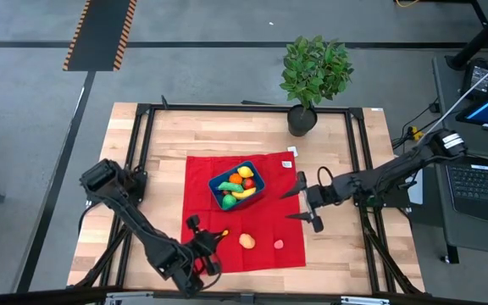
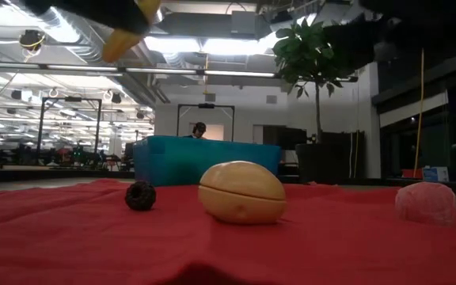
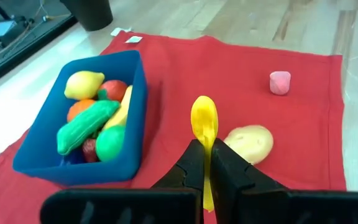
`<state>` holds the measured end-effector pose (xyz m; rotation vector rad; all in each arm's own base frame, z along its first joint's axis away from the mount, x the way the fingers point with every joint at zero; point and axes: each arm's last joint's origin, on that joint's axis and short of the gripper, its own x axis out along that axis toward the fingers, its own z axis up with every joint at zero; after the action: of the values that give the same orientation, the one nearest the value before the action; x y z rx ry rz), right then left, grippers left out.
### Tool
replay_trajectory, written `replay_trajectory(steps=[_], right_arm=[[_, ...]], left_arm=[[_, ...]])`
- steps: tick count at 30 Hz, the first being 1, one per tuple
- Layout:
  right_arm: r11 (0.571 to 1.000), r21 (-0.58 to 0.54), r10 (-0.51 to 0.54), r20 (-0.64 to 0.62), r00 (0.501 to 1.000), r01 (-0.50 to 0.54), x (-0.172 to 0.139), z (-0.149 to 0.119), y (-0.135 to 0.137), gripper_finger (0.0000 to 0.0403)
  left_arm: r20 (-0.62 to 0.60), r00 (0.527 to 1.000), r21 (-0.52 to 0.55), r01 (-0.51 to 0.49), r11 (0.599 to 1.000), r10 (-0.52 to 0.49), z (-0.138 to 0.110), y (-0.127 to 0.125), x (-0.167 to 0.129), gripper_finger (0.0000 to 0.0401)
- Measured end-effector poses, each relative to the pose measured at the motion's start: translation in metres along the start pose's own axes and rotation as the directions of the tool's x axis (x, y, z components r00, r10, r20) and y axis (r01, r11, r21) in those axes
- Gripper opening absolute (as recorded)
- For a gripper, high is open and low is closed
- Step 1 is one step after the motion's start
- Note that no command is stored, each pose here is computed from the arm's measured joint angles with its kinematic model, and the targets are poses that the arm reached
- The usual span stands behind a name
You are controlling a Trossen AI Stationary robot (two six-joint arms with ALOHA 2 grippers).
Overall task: Pick and placing Produce into tupperware
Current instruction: Put the corn into the blue bin
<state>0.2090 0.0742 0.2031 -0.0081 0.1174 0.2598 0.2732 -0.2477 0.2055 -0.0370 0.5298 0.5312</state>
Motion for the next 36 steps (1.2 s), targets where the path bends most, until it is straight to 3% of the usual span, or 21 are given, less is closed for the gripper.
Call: replay_trajectory(steps=[6,13,21,31,36], right_arm=[[0.999,0.027,0.032,0.015,0.999,-0.033,-0.018,-0.007,0.005,0.0289],[0.991,0.096,0.093,0.014,0.996,-0.094,-0.029,-0.015,0.015,0.0289],[0.983,0.09,0.159,0.013,0.987,-0.159,-0.032,-0.016,0.028,0.0289],[0.981,0.088,0.171,0.006,0.985,-0.171,-0.033,-0.016,0.031,0.0289],[0.982,0.088,0.171,0.001,0.985,-0.17,-0.033,-0.017,0.03,0.0289]], left_arm=[[0.04,0.999,0.018,0.033,0.999,-0.034,-0.005,-0.005,-0.001,0.0002],[0.039,0.988,0.054,0.147,0.988,-0.149,-0.001,-0.016,0.008,0.0001],[0.049,0.962,0.1,0.263,0.96,-0.268,-0.005,-0.014,0.029,0.0001],[0.226,0.891,0.077,0.387,0.919,-0.394,-0.003,0.032,0.028,0.0001],[0.243,0.889,0.051,0.389,0.92,-0.389,-0.01,0.062,0.027,0.0001]])
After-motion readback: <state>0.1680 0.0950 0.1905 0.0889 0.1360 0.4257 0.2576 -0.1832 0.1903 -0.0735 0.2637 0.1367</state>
